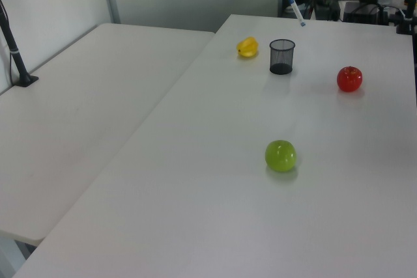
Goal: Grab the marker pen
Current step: 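Lift the marker out of the cup and carry it toward the green apple, then lower the marker onto the table beside the green apple and open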
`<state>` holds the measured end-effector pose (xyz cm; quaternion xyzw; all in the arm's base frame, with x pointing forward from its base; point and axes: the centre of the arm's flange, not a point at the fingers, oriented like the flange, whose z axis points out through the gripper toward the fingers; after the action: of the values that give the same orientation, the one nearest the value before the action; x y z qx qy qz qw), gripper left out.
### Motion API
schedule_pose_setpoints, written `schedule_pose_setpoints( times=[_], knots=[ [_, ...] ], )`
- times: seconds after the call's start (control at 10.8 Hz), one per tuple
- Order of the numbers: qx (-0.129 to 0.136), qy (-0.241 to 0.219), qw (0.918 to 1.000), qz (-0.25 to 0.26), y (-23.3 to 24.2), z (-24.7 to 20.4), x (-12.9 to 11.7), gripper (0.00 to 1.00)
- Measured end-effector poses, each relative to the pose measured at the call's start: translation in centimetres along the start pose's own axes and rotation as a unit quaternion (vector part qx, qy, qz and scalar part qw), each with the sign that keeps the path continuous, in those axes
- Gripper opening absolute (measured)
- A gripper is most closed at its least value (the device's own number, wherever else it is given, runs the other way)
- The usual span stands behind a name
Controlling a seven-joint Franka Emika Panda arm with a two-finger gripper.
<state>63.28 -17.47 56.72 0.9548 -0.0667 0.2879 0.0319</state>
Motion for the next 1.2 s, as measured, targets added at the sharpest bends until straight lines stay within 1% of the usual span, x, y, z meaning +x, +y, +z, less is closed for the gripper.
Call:
schedule_pose_setpoints(
  times=[0.09,0.18,0.37,0.55,0.92,1.11,1.2],
  knots=[
    [0.015,-0.035,0.9992,-0.008,-1.5,0.5,-0.6,0.19],
    [0.032,-0.077,0.9963,-0.021,-3.6,1.3,-1.5,0.19],
    [0.061,-0.142,0.987,-0.044,-7.6,2.5,-3.1,0.19],
    [0.08,-0.19,0.9771,-0.053,-11.9,3.8,-4.7,0.19],
    [0.1,-0.258,0.9593,-0.056,-21.7,9.1,-8.7,0.19],
    [0.104,-0.275,0.9536,-0.066,-23.6,11.0,-10.0,0.19],
    [0.106,-0.274,0.9531,-0.071,-24.7,11.9,-10.4,0.19]
  ],
)
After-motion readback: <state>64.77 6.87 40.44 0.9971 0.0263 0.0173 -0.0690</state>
